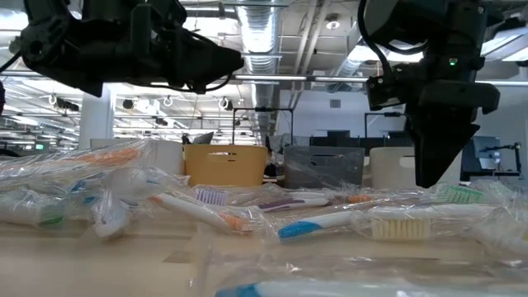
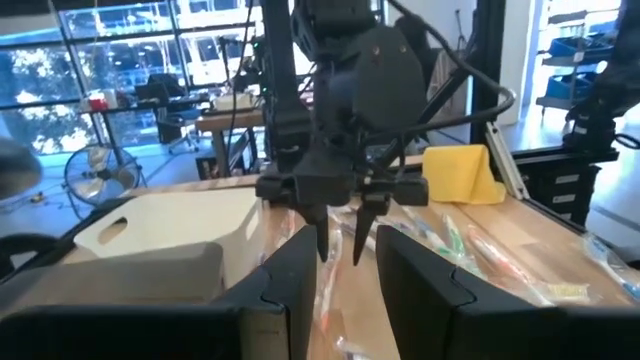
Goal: Pick & Place Toothbrushes
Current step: Put the orange toothbrush into the right white bin
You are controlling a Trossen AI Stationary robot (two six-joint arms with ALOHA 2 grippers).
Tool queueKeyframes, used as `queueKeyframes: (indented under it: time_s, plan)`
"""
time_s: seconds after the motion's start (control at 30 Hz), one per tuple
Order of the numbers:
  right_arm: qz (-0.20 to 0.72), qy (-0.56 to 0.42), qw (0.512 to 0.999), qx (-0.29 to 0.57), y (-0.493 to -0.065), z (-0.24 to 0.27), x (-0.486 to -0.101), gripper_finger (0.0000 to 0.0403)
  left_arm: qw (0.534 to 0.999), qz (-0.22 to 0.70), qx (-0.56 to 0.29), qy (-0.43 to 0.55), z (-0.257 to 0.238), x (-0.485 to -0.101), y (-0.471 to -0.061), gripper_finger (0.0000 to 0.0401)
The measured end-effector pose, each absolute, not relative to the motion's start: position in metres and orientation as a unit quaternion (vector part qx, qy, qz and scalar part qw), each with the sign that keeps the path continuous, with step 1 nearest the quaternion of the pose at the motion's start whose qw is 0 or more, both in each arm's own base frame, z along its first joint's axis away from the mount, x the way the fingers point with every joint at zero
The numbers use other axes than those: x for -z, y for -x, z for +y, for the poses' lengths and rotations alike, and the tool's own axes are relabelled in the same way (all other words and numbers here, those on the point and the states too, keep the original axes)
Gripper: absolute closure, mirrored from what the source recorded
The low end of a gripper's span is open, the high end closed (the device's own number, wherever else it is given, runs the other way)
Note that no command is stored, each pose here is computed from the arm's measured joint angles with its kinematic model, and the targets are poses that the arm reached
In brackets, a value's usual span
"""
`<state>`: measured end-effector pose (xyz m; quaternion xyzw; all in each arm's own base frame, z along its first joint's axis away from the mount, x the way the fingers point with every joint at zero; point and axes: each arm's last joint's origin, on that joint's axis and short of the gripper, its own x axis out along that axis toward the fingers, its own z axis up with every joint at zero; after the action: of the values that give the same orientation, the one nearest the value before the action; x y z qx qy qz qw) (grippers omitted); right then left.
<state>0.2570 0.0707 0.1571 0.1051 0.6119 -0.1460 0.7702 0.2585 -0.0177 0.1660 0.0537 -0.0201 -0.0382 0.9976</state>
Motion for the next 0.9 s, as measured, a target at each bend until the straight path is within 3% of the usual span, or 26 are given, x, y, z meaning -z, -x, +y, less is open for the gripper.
queueKeyframes:
  time_s: [0.53,0.9]
  plan:
    - [0.618,-0.113,0.761,0.162,-0.246,0.068,-0.141,0.0249,0.995,-0.043,0.051,-0.076,-0.014,-0.173,-0.263,0.0299]
    - [0.611,-0.118,0.766,0.164,-0.237,0.063,-0.126,0.0282,0.995,-0.042,0.051,-0.075,-0.014,-0.173,-0.263,0.0299]
